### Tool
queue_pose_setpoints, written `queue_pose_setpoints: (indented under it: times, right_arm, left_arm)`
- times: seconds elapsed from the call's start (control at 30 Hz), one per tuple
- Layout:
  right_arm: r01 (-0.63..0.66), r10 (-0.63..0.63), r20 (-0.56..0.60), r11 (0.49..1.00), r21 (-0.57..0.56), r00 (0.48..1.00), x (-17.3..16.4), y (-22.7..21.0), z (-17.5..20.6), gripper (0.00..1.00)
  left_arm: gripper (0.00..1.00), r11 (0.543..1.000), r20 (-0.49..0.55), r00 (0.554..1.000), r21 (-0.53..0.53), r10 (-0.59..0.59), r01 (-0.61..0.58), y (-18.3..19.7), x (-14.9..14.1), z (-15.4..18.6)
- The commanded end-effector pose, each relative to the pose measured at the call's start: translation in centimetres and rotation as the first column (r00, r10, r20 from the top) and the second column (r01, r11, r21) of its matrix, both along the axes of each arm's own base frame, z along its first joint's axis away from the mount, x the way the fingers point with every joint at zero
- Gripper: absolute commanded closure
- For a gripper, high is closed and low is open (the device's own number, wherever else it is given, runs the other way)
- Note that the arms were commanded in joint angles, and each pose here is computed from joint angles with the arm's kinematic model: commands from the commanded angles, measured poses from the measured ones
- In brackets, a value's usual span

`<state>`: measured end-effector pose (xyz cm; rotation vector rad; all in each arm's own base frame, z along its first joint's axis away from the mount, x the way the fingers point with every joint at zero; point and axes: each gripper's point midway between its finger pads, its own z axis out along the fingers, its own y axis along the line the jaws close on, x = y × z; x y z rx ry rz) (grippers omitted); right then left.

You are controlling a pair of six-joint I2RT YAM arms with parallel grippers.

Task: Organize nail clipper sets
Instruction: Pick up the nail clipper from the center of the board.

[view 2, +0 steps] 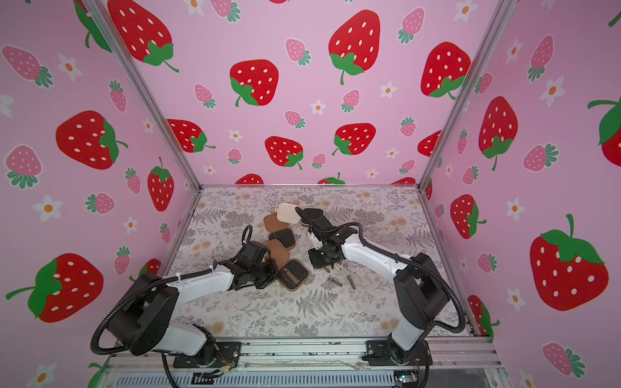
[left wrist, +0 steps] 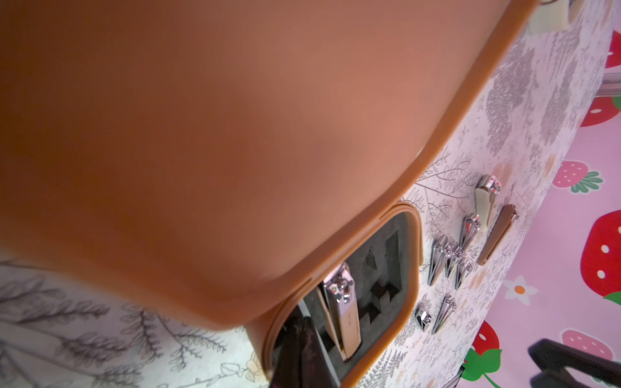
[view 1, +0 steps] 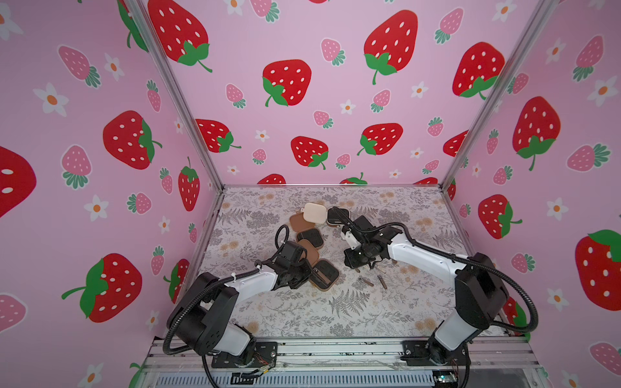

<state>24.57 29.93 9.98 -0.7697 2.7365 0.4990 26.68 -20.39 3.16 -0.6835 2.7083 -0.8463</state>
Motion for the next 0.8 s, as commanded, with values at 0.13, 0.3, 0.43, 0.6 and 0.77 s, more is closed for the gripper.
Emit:
queue_pose_setpoints:
  times: [0.13,0.3,0.43,0.6,0.77]
  right_arm:
    - [-0.012,0.008,-0.027,0.992,-0.127,1.0,0.3,-2.5,-2.5,0.69]
    - [-0.058,0.052,-0.033,0.975,-0.214,0.998,0.8,-3.1,-4.7,0.65]
    - [-0.076,0.071,-0.028,0.962,-0.262,0.997,1.3,-3.5,-5.8,0.64]
    - [-0.076,0.076,-0.014,0.95,-0.304,0.997,2.1,-3.7,-6.5,0.63]
    - [-0.081,0.08,-0.017,0.945,-0.318,0.997,2.5,-3.5,-7.1,0.63]
  left_arm:
    - [1.0,0.998,-0.068,0.997,0.064,0.031,-0.027,1.6,-1.4,-2.1]
    - [1.0,0.997,-0.077,0.997,0.071,0.03,-0.025,1.8,-1.7,-2.3]
    - [1.0,0.997,-0.076,0.997,0.071,0.03,-0.024,1.8,-1.8,-2.3]
    - [1.0,0.997,-0.077,0.997,0.068,0.028,-0.023,1.8,-1.9,-2.3]
    - [1.0,0.997,-0.08,0.996,0.068,0.026,-0.021,1.8,-2.1,-2.4]
